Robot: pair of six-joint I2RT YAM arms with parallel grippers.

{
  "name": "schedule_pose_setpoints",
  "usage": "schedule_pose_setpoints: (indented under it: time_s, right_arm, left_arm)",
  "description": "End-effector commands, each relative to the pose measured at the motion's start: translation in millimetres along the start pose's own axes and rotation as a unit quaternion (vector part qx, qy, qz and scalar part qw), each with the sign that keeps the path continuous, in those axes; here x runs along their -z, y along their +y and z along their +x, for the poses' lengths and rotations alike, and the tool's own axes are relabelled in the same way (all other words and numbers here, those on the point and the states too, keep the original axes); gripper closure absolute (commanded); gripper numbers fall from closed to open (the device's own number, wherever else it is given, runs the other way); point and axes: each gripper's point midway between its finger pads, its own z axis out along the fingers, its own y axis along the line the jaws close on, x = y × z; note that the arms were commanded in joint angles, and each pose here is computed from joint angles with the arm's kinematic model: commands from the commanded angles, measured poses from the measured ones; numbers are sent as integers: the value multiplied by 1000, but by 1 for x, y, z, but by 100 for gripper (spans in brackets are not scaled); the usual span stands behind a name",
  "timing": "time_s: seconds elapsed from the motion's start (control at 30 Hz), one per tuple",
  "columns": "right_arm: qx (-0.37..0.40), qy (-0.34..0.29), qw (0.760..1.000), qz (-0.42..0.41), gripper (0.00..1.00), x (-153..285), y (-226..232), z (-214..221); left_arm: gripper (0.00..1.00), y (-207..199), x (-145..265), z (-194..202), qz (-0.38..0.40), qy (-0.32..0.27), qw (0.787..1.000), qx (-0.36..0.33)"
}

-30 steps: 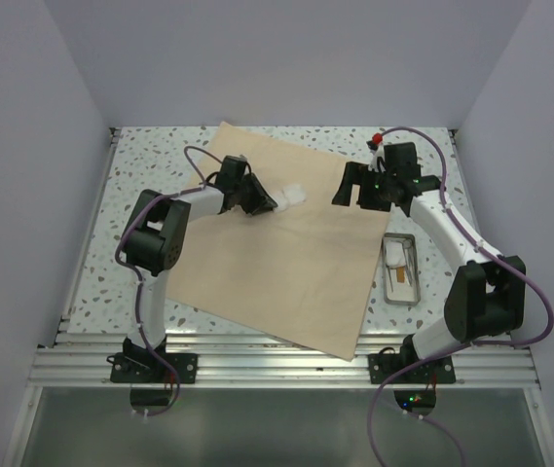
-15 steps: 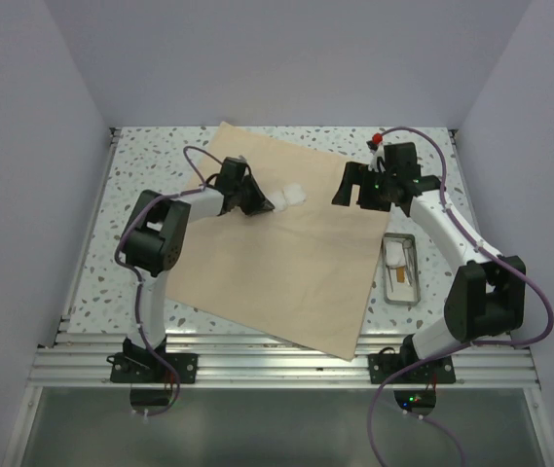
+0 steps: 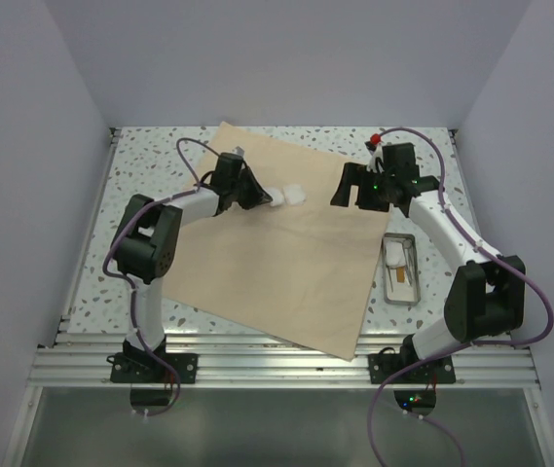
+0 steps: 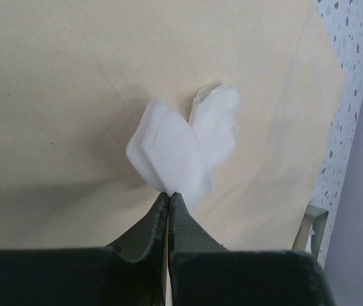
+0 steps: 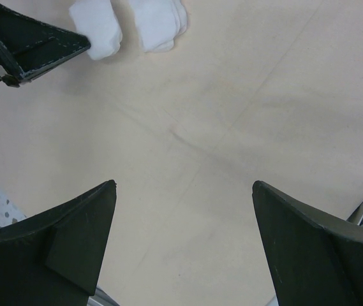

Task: Prepare the surgical pack

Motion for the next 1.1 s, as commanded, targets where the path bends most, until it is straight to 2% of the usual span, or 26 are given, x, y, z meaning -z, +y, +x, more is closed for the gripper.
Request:
schedule_pose_setpoints:
  time_s: [0.0, 0.4, 0.6, 1.07]
  right_arm:
    - [16, -22, 999, -22, 9, 8, 12, -9]
    - [18, -39, 999, -8, 8, 14, 9, -15]
    - [19, -56, 998, -3, 8, 22, 10, -22]
    - [21, -51, 998, -5, 8, 20, 9, -19]
  left_arm:
    - [100, -34, 13, -26, 46, -36, 998, -26]
    - [100, -78, -1, -29, 93, -26, 993, -71]
    - [100, -82, -29, -9, 98, 14, 991, -91]
    - [100, -58, -44, 9, 71, 44, 991, -102]
